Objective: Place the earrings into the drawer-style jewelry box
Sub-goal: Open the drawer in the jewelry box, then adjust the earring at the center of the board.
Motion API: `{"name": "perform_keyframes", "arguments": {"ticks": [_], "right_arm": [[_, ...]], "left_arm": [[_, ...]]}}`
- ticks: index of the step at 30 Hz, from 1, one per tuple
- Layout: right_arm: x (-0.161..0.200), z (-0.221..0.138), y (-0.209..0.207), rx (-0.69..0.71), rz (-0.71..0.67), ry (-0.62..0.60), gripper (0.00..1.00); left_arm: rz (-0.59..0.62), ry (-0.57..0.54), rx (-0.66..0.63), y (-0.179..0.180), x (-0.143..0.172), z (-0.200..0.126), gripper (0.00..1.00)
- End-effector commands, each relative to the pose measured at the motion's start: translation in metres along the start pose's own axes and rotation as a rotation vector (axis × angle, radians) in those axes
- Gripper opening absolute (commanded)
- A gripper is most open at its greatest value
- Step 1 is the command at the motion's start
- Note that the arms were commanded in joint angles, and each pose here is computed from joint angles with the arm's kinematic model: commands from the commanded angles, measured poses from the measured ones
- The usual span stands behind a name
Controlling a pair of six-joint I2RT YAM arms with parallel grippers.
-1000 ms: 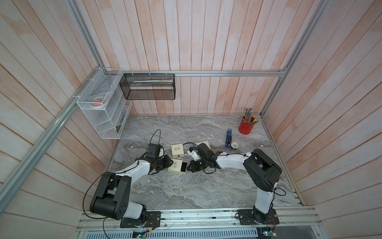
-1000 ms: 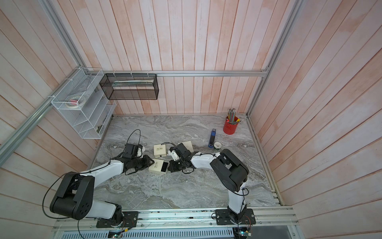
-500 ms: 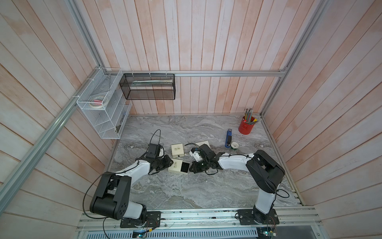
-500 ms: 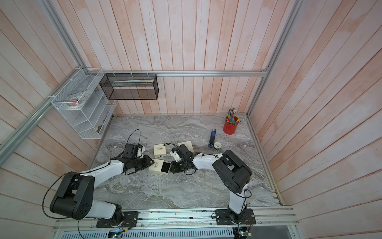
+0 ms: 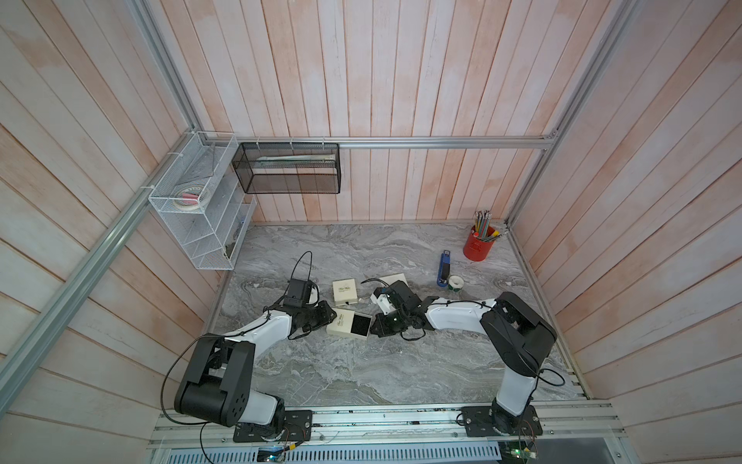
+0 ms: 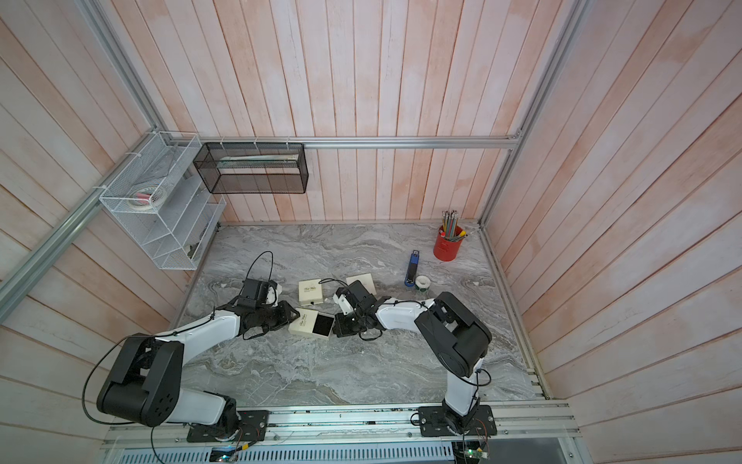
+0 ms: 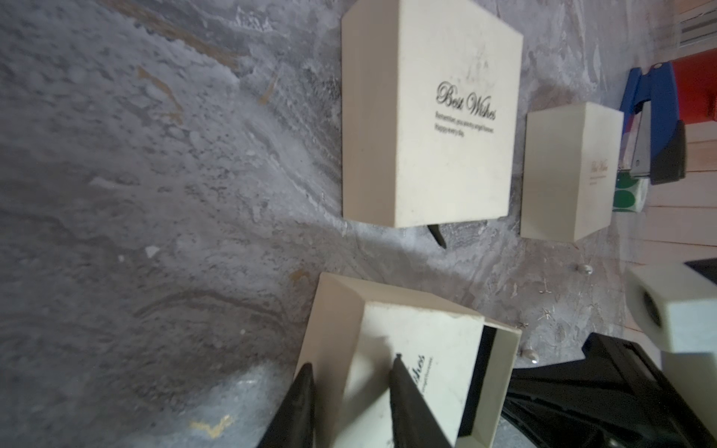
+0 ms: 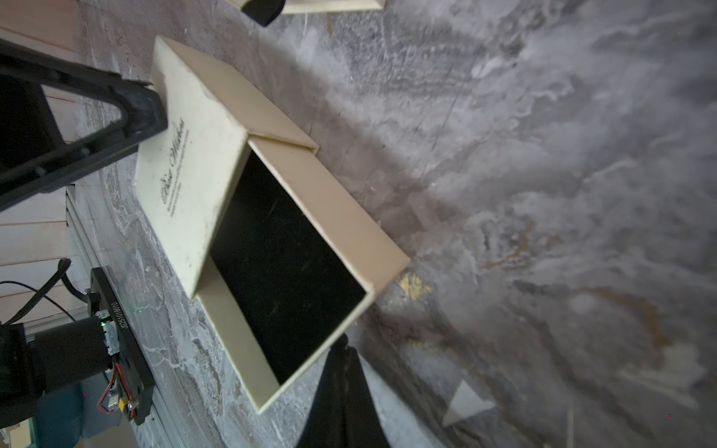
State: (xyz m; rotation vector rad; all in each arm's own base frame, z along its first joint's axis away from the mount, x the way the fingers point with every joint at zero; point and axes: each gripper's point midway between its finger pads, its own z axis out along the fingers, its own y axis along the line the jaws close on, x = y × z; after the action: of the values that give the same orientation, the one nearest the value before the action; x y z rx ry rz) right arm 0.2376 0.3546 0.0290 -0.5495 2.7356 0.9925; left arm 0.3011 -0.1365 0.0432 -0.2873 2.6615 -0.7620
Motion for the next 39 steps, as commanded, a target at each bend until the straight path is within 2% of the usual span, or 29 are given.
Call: {"name": "perform_keyframes", "arguments": {"ticks": [1, 6, 8, 13, 19, 22, 26, 29, 30, 34, 36, 37, 39], "right_arm": [[0.023, -0.003, -0.019, 0.066, 0.050, 0.071, 0.00], [0.017, -0.004, -0.013, 0.047, 0.041, 0.057, 0.00], [0.015, -0.005, -0.007, 0.025, 0.033, 0.056, 0.07], [0.011, -0.014, 0.004, -0.014, 0.010, 0.039, 0.19], [0.006, -0.039, 0.009, 0.018, -0.046, -0.025, 0.33], [-0.003, -0.062, -0.004, 0.095, -0.048, -0.095, 0.39], [-0.010, -0.094, -0.033, 0.170, 0.047, -0.191, 0.49], [-0.006, -0.109, -0.048, 0.179, 0.079, -0.207, 0.67], [-0.004, -0.110, -0.050, 0.173, 0.064, -0.195, 0.70], [0.006, -0.110, -0.055, 0.202, 0.018, -0.118, 0.72], [0.008, -0.111, -0.057, 0.216, 0.028, -0.103, 0.70], [0.009, -0.111, -0.058, 0.219, 0.039, -0.093, 0.69], [0.012, -0.109, -0.060, 0.239, 0.064, -0.061, 0.56]], "left_arm": [[-0.043, 0.084, -0.204, 0.051, 0.030, 0.006, 0.33], [-0.044, 0.079, -0.177, 0.045, 0.028, 0.005, 0.33], [-0.054, 0.076, -0.153, 0.038, 0.025, 0.003, 0.35], [-0.060, 0.018, -0.082, 0.009, 0.000, -0.015, 0.55], [-0.026, -0.080, -0.095, -0.006, -0.033, -0.047, 0.77], [0.015, -0.132, -0.076, -0.020, -0.046, -0.063, 0.84], [0.074, -0.202, -0.046, -0.043, -0.053, -0.079, 0.98], [0.119, -0.225, -0.012, -0.064, -0.051, -0.081, 1.00], [0.131, -0.236, 0.013, -0.075, -0.049, -0.081, 1.00], [0.155, -0.308, 0.098, -0.113, -0.035, -0.078, 1.00], [0.176, -0.295, 0.141, -0.130, -0.022, -0.072, 1.00], [0.180, -0.282, 0.149, -0.135, -0.016, -0.068, 1.00], [0.196, -0.254, 0.166, -0.145, -0.002, -0.059, 1.00]]}}
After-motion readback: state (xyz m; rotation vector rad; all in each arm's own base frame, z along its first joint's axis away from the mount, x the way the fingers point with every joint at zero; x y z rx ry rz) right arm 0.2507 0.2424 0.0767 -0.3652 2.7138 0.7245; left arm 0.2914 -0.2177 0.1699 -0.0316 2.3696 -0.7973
